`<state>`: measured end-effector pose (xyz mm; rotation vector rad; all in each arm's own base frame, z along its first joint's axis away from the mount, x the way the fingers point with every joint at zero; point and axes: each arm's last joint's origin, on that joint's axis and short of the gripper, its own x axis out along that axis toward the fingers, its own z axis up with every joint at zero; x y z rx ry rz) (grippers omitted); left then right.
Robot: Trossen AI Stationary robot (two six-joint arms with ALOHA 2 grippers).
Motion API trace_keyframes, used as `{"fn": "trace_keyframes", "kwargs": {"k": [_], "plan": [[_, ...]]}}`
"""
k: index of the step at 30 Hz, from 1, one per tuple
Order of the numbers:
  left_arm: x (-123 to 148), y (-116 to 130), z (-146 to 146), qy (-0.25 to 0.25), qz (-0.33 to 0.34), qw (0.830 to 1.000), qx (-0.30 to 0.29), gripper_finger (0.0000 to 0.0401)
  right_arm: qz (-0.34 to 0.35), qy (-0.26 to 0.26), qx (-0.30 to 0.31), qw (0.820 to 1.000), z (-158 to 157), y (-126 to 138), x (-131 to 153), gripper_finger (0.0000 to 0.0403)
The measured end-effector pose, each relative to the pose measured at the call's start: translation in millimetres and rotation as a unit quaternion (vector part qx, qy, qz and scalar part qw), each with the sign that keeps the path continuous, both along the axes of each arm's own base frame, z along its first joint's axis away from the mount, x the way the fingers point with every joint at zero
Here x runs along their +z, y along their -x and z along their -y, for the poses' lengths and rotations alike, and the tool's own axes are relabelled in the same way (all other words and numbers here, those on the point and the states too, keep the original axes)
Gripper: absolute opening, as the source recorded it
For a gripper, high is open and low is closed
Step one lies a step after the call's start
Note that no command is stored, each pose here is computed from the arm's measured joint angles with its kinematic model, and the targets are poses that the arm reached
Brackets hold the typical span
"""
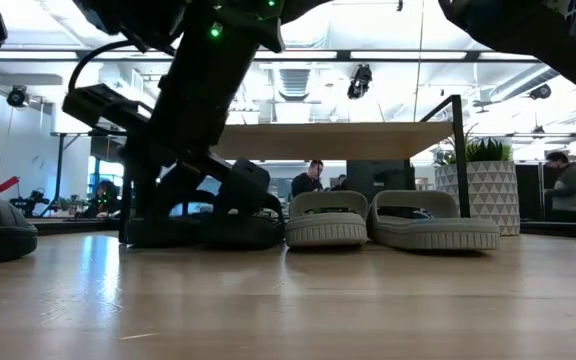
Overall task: Pick and place slides into the shelf
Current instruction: Adjust the black slides under the shelf
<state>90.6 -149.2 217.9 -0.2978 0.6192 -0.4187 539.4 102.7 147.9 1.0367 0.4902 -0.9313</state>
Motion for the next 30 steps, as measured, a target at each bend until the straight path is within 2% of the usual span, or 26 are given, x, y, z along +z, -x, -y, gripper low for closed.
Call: {"fn": "trace_keyframes", "kwargs": {"k": [4, 7, 14, 17, 21, 30], "plan": [[0, 0, 0, 0.0, 0.0, 1.0, 0.0, 0.0042, 0.011, -0.016, 0.079, 0.997, -15, -3, 8, 0.0008], [0, 0, 0, 0.0, 0.0, 1.0, 0.0, 0.0042, 0.006, -0.027, 0.095, 0.995, -38, 7, 19, 0.0008], [0, 0, 0, 0.0, 0.0, 1.0, 0.0, 0.0042, -0.085, -0.052, -0.035, 0.994, -86, 60, 17, 0.0008], [0, 0, 0, -0.001, 0.001, 1.0, -0.001, 0.0042, -0.087, -0.057, -0.05, 0.993, -94, 66, 15, 0.0008], [0, 0, 0, -0.002, 0.002, 1.0, -0.001, 0.0042, -0.088, -0.052, -0.047, 0.994, -85, 61, 15, 0.0008], [0, 0, 0, 0.0, 0.0, 1.0, 0.0, 0.0042, -0.122, -0.011, -0.029, 0.992, -32, 44, 15, 0.0008]]}}
